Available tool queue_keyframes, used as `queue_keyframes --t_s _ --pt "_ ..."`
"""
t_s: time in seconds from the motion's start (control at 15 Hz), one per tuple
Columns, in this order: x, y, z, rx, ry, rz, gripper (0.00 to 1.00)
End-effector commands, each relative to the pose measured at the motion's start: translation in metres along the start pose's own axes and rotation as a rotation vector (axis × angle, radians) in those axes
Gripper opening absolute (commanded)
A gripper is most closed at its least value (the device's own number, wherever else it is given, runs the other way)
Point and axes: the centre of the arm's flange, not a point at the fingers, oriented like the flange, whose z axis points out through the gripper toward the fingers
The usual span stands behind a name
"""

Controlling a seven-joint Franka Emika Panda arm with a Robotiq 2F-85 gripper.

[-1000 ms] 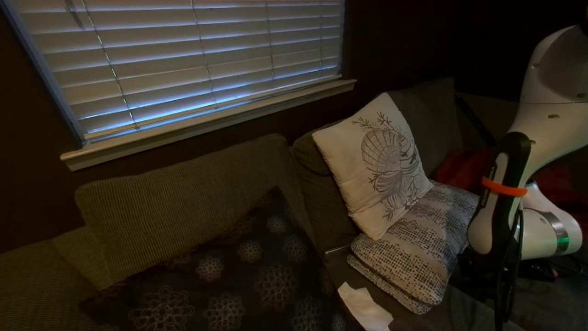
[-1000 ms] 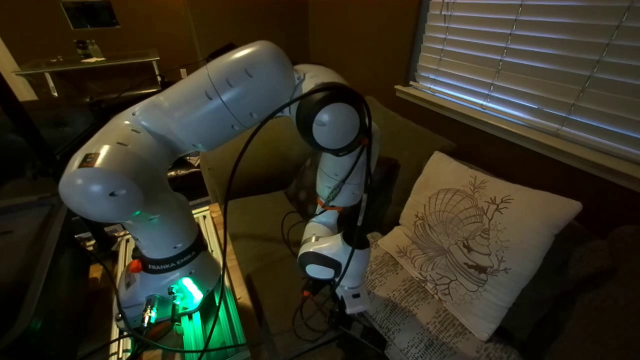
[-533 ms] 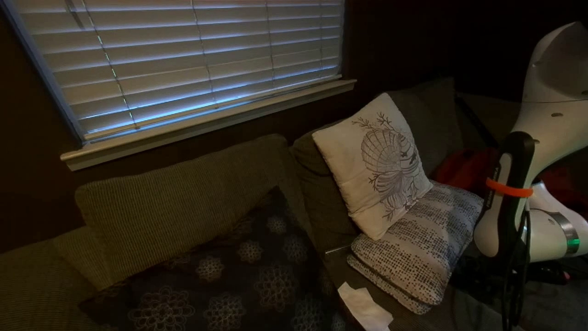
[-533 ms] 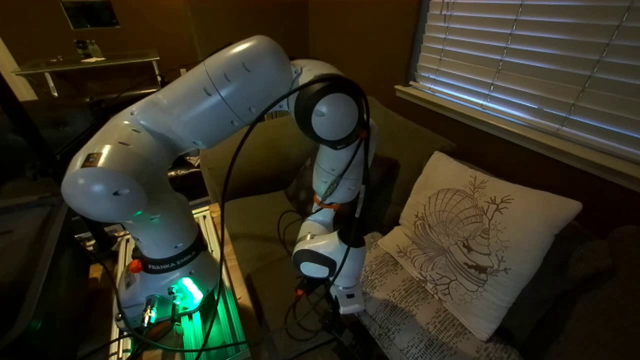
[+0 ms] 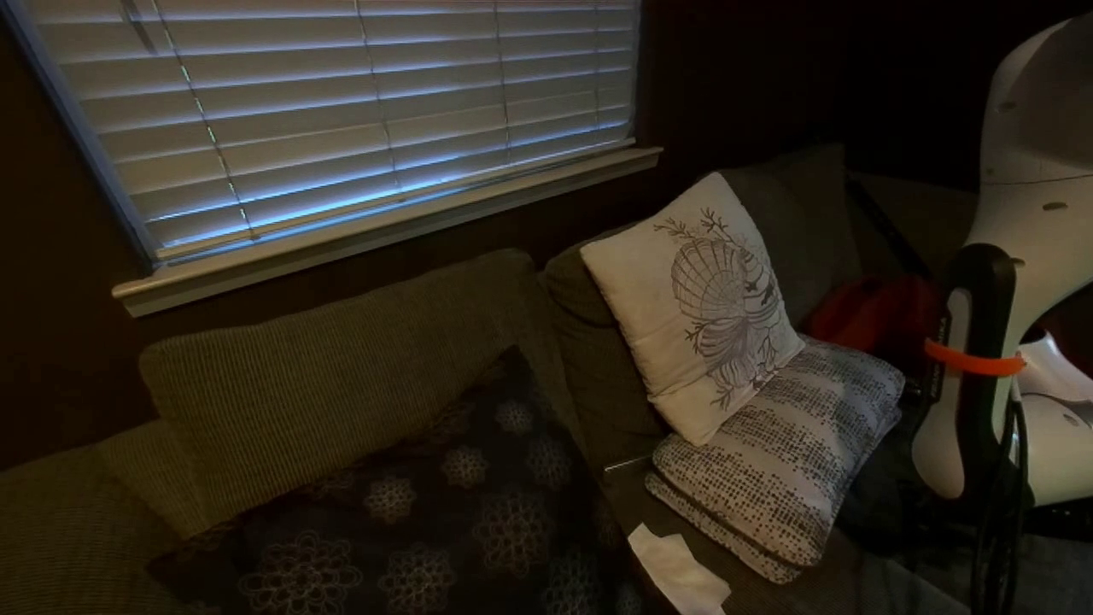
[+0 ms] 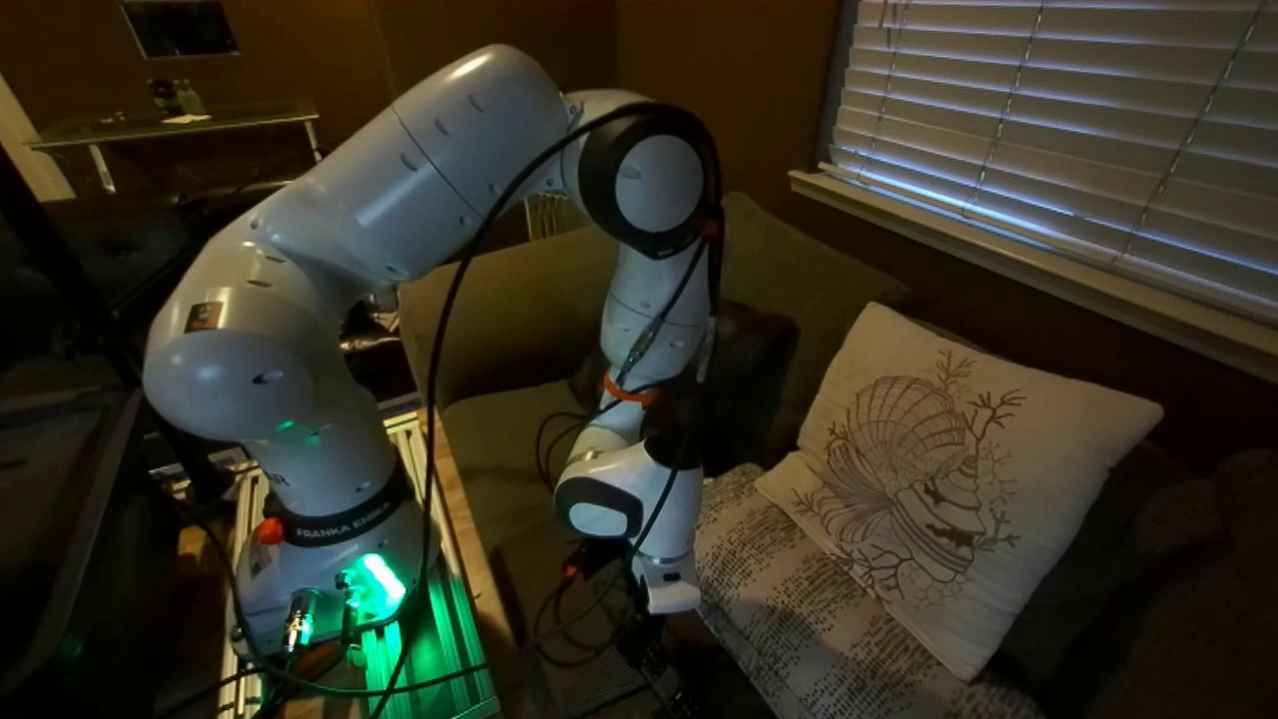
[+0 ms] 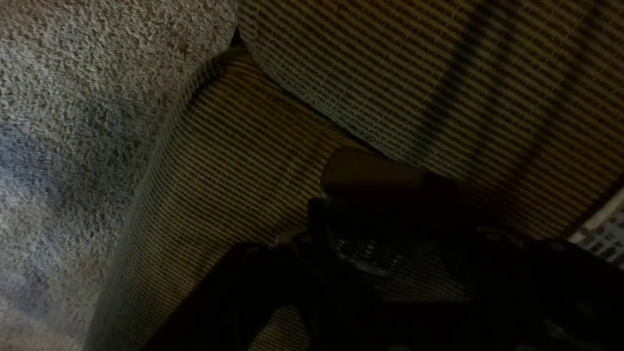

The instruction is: Put the black remote control on the white and black pillow.

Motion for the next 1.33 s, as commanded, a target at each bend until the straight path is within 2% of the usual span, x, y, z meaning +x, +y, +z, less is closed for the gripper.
queue_keyframes --t_s 0.0,0.27,0.33,0.6,0.87,1.27 --pt "-0.008 0.009 -0.025 -0.034 0.065 0.022 0.31" --pt "0.000 0.006 -0.025 -0.055 0.088 -0.011 0.31" --pt "0.003 0.004 -0.025 -0.054 0.091 -0.025 0.79" --pt "0.014 0.010 -0.010 -0.033 0.100 -0.100 0.99" --pt "0.019 0.011 0.007 0.029 0.119 -0.234 1.00" --pt "0.022 0.004 0.042 0.218 0.158 -0.388 1.00"
